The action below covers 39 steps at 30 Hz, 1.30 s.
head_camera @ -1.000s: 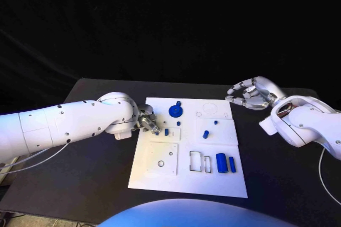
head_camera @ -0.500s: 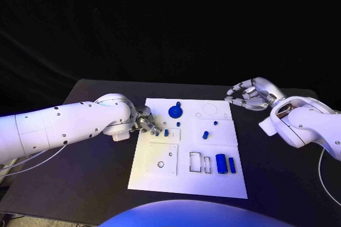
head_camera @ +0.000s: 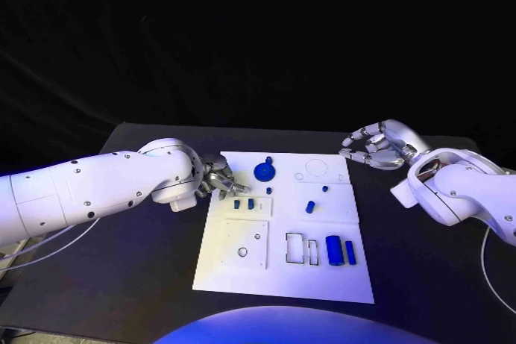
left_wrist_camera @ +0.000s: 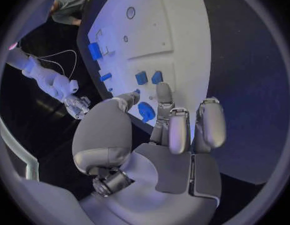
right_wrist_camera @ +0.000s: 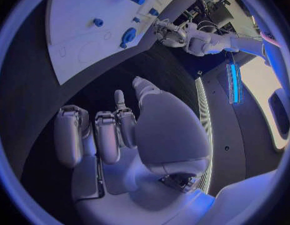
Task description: Assemble the parts on the task board
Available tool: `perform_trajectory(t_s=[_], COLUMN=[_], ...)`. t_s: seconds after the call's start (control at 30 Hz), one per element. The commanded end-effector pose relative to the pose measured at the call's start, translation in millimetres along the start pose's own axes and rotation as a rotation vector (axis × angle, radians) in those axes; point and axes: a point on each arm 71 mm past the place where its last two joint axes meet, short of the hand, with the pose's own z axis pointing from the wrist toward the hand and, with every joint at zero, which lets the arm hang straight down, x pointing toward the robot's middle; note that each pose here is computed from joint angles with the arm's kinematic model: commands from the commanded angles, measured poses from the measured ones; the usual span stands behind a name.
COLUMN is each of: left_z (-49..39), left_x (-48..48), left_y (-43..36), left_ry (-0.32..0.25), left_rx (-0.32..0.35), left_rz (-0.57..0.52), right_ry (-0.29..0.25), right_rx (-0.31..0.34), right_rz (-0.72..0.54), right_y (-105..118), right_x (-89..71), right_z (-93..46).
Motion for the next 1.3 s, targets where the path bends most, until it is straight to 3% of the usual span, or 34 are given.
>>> perform_trajectory(t_s=[0.03,0.17,0.2,0.37,0.5,0.77,1.03,1.3], left_z=[-1.6,-2.0,-2.1,-1.2,-0.1,8.3,20.8,28.1], left_x=[-6.9,-10.7,-11.2,-9.1,-3.5,10.1,20.3,24.2], left_y=[-13.6,-25.4,-30.1,-41.7,-49.8,-60.3,-64.0,-67.3], left_ry=[-0.085,-0.176,-0.223,-0.345,-0.396,-0.383,-0.311,-0.273], left_rx=[0.157,0.277,0.329,0.471,0.548,0.585,0.541,0.511], left_rz=[-0.110,-0.095,-0.075,0.017,0.114,0.307,0.425,0.479], right_ry=[0.003,0.001,0.000,-0.001,0.000,0.001,0.004,0.005], right_rx=[-0.010,-0.010,-0.010,-0.010,-0.009,-0.008,-0.007,-0.008], right_rz=[-0.007,-0.007,-0.007,-0.006,-0.005,-0.005,-0.004,-0.003], right_y=[0.2,-0.2,-0.3,-0.8,-1.6,-2.4,-2.6,-2.3], right_x=[0.4,0.0,-0.1,-0.4,-0.3,0.3,1.2,1.6], right_z=[-0.2,-0.5,-0.6,-1.3,-2.0,-2.6,-2.8,-2.6])
